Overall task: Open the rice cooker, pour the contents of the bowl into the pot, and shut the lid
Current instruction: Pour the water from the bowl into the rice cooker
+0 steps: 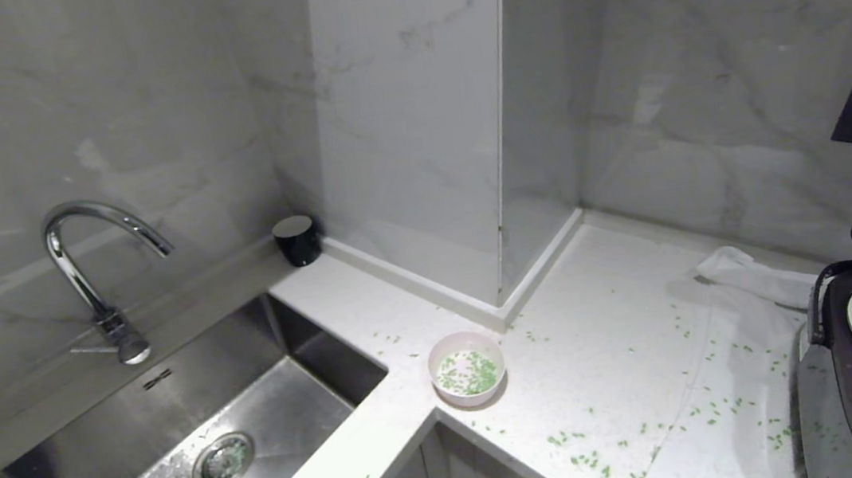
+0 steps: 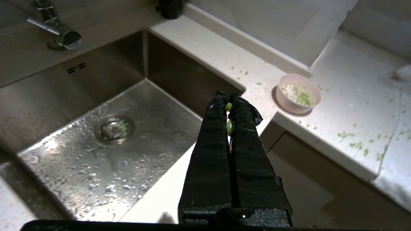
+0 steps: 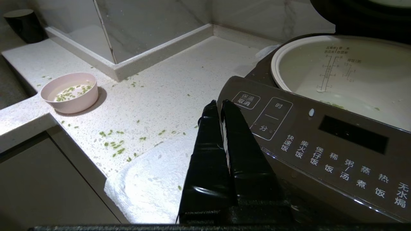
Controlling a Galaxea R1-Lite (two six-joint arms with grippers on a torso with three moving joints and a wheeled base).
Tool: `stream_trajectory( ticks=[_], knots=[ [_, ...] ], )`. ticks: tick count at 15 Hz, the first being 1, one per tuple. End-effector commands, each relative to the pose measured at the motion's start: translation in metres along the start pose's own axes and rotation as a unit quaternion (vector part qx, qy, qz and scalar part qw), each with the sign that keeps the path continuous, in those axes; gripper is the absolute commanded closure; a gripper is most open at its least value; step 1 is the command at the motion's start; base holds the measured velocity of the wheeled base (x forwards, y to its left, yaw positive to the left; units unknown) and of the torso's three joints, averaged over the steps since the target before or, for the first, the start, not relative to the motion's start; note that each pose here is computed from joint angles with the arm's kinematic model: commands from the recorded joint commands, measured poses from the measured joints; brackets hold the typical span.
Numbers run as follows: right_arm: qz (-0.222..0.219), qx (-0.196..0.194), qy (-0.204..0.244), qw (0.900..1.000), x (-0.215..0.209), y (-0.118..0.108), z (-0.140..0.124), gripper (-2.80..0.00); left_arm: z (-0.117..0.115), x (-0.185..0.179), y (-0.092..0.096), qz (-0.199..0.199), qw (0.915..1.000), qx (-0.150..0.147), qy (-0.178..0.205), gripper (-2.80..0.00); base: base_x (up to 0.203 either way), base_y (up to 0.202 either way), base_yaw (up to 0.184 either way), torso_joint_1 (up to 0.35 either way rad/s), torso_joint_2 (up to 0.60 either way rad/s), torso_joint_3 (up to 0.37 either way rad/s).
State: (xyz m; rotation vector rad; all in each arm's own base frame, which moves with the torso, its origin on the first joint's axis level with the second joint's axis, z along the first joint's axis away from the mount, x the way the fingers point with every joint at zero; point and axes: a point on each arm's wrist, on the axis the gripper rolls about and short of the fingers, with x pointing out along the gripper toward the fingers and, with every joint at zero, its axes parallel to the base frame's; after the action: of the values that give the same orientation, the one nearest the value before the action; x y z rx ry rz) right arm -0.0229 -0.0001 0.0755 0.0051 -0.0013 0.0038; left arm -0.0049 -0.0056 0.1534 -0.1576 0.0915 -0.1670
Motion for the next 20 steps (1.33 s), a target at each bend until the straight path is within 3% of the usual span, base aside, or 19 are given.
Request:
stream_trajectory(
  ticks=[1, 3, 7, 13, 15, 17, 20],
  knots=[
    [0.000, 0.000, 0.001, 1.000, 0.000, 0.000, 0.000, 0.00, -0.007, -0.012, -0.001, -0.003, 0.9995, 0.016, -0.028, 0.00, 0.000, 0.000, 0.000, 0.000, 0.00, 0.000],
    [0.000, 0.000, 0.001, 1.000, 0.000, 0.000, 0.000, 0.00, -0.013, -0.019, -0.001, -0.014, 0.9987, 0.026, -0.041, 0.00, 0.000, 0.000, 0.000, 0.000, 0.00, 0.000],
    [0.000, 0.000, 0.001, 1.000, 0.000, 0.000, 0.000, 0.00, -0.043, -0.034, 0.001, -0.018, 0.9932, 0.106, -0.045, 0.00, 0.000, 0.000, 0.000, 0.000, 0.00, 0.000],
    [0.000, 0.000, 0.001, 1.000, 0.000, 0.000, 0.000, 0.00, -0.069, -0.023, 0.011, 0.055, 0.9921, 0.113, 0.000, 0.00, 0.000, 0.000, 0.000, 0.000, 0.00, 0.000],
    [0.000, 0.001, 0.001, 1.000, 0.000, 0.000, 0.000, 0.00, -0.078, -0.016, 0.014, 0.067, 0.9899, 0.125, -0.005, 0.00, 0.000, 0.000, 0.000, 0.000, 0.00, 0.000],
    [0.000, 0.000, 0.001, 1.000, 0.000, 0.000, 0.000, 0.00, -0.075, -0.012, 0.014, 0.073, 0.9848, 0.146, -0.059, 0.00, 0.000, 0.000, 0.000, 0.000, 0.00, 0.000],
    [0.000, 0.000, 0.001, 1.000, 0.000, 0.000, 0.000, 0.00, -0.079, -0.011, 0.015, 0.074, 0.9872, 0.133, -0.049, 0.00, 0.000, 0.000, 0.000, 0.000, 0.00, 0.000]
  ],
)
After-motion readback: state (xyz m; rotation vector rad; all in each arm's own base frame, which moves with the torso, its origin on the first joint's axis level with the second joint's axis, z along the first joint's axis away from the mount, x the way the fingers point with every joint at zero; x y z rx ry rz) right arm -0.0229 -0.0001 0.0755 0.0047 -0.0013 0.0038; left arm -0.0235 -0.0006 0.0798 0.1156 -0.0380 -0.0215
